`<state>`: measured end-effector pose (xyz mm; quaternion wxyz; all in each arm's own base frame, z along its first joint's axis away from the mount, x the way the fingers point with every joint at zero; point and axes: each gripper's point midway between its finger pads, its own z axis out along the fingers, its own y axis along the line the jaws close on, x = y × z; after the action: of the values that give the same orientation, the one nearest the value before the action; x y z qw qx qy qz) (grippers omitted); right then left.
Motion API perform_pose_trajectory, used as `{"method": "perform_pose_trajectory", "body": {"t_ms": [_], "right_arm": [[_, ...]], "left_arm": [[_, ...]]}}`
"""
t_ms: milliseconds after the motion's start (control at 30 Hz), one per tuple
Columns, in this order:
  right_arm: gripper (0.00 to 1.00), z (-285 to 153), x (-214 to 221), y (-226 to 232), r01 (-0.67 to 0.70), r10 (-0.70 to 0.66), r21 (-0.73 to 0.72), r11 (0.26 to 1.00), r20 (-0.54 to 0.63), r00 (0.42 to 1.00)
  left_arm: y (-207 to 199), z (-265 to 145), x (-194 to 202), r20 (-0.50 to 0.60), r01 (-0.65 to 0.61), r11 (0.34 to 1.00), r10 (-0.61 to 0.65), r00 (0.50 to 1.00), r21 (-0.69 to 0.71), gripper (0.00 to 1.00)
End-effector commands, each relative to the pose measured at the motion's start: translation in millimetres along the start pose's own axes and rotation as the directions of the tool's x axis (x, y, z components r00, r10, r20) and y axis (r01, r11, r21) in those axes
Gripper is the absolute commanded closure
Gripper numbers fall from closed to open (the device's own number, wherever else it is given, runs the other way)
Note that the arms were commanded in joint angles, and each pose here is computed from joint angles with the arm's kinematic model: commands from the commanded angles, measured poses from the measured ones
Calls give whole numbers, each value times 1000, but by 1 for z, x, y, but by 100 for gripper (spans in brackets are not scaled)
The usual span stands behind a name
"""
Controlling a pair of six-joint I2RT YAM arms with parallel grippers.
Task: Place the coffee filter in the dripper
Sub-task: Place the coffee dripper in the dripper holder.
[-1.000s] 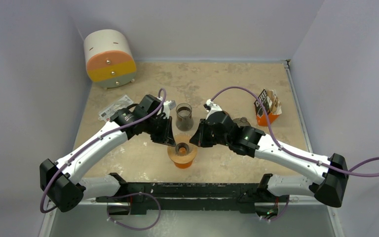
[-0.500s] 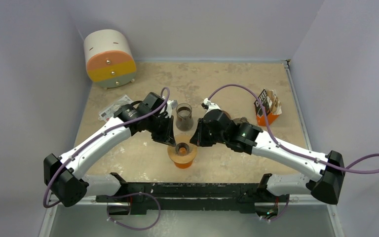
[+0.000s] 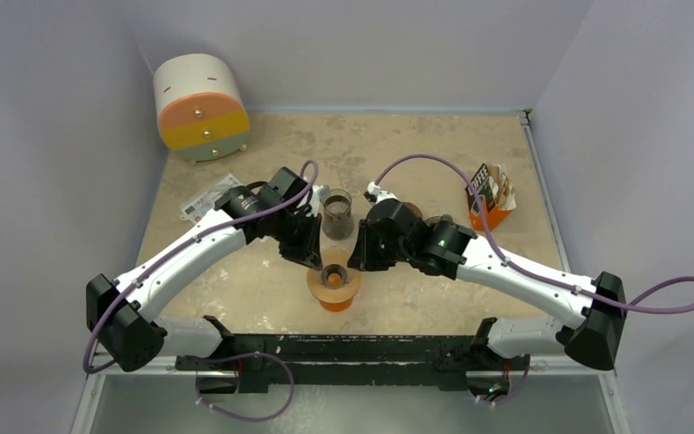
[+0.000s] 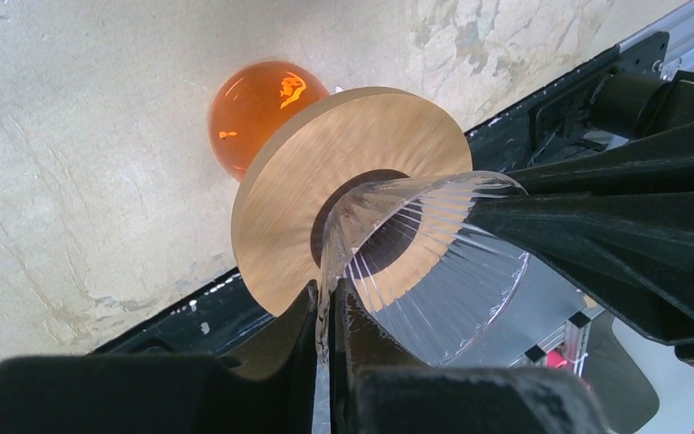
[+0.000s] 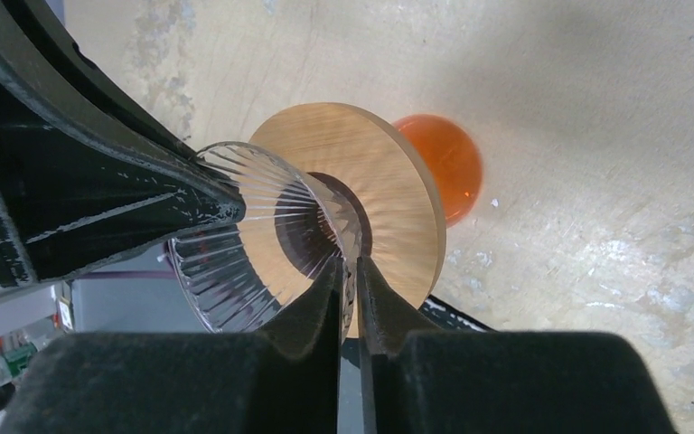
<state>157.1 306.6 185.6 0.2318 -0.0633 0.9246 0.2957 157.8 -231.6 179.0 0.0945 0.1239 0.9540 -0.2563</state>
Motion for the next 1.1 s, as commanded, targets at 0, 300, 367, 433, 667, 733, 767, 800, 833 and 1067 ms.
{"method": "perform_pose_trajectory", "body": {"t_ms": [0, 300, 367, 433, 667, 733, 767, 800, 833, 1067], "right_arm": [[87, 1, 28, -23, 25, -14, 101, 995, -115, 993], [80, -2, 22, -19, 24, -14, 102, 995, -99, 995], [79, -2, 21, -18, 25, -16, 99, 995, -96, 995], [76, -2, 20, -18, 26, -16, 104, 994, -95, 995], [73, -6, 14, -13, 22, -15, 91, 996, -75, 997], [71, -7, 11, -11, 23, -17, 88, 996, -66, 998], [70, -8, 10, -10, 24, -18, 89, 996, -62, 998], [69, -9, 8, -9, 24, -19, 88, 996, -59, 998], [68, -10, 7, -8, 24, -19, 86, 996, -57, 998], [57, -19, -3, -4, 33, -32, 86, 996, -21, 999]], "left_arm": [[4, 2, 9, -53, -43, 999, 41, 998, -31, 94], [3, -2, 5, -45, -55, 998, 53, 998, -38, 86], [4, -2, 4, -43, -57, 997, 55, 998, -42, 83], [4, -3, 3, -42, -59, 997, 57, 997, -45, 80], [0, -6, -2, -26, -69, 997, 68, 997, -41, 74], [-1, -7, -5, -20, -72, 997, 71, 997, -39, 72], [-3, -7, -6, -18, -73, 997, 73, 997, -35, 72], [-4, -8, -8, -16, -75, 997, 74, 997, -33, 71], [-5, -8, -9, -14, -76, 997, 75, 997, -31, 71], [-12, -10, -16, -1, -84, 996, 84, 996, -14, 66]]}}
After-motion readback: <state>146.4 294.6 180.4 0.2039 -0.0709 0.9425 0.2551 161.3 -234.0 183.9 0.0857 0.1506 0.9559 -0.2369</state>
